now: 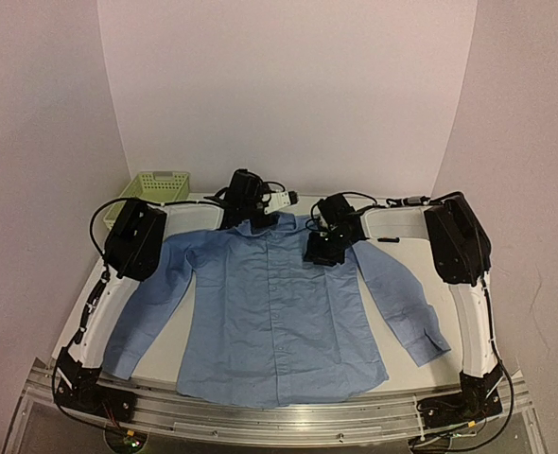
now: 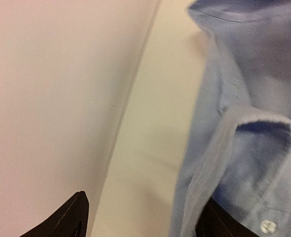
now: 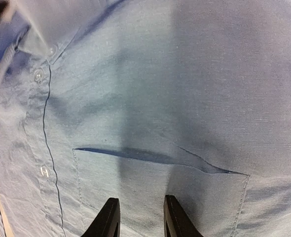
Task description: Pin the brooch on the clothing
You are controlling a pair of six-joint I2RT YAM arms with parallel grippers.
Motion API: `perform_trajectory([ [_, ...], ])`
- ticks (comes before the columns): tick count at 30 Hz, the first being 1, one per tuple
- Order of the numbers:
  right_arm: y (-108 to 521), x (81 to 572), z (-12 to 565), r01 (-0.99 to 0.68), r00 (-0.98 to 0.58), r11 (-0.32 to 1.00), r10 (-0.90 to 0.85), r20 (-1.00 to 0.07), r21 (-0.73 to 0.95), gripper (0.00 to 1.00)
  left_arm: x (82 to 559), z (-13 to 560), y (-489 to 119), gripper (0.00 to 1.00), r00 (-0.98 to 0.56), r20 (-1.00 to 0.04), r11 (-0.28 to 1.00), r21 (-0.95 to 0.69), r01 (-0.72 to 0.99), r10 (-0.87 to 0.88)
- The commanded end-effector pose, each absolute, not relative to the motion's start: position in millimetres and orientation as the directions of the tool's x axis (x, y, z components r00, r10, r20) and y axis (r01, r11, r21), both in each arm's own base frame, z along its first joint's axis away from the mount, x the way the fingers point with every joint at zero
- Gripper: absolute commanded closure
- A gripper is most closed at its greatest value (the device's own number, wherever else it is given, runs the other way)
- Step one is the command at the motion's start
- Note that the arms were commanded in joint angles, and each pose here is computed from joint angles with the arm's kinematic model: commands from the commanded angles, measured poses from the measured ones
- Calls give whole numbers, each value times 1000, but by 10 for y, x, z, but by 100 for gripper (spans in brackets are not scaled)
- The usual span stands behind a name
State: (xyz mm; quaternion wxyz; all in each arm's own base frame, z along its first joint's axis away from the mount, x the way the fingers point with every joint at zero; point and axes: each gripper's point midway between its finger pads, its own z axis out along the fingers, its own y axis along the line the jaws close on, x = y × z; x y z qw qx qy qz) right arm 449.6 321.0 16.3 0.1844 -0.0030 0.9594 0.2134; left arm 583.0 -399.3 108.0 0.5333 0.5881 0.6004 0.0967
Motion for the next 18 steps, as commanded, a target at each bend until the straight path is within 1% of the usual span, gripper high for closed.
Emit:
perform_trajectory([
  [1,3204,4325,238,-112,-943,903,36,-331,415,69,6489,1981,-3693,27,251,-673,566,729,385,696],
  [5,3238,4262,261,-130,-949,889,17,-316,439,68,6609,1764,-3622,26,283,-662,558,743,371,694],
  [9,3331,4262,410,-158,-947,863,6,-321,481,68,6756,1692,-3491,20,274,-714,601,695,394,645],
  [12,3365,4250,493,-163,-948,849,7,-320,502,68,6749,1806,-3503,15,292,-759,618,647,447,583],
  [15,3416,4259,612,-171,-945,833,12,-326,526,68,6631,1960,-3586,12,293,-799,614,594,520,525],
  [18,3478,4386,917,-202,-926,810,27,-378,551,66,6494,2296,-3612,12,266,-844,624,526,578,465],
])
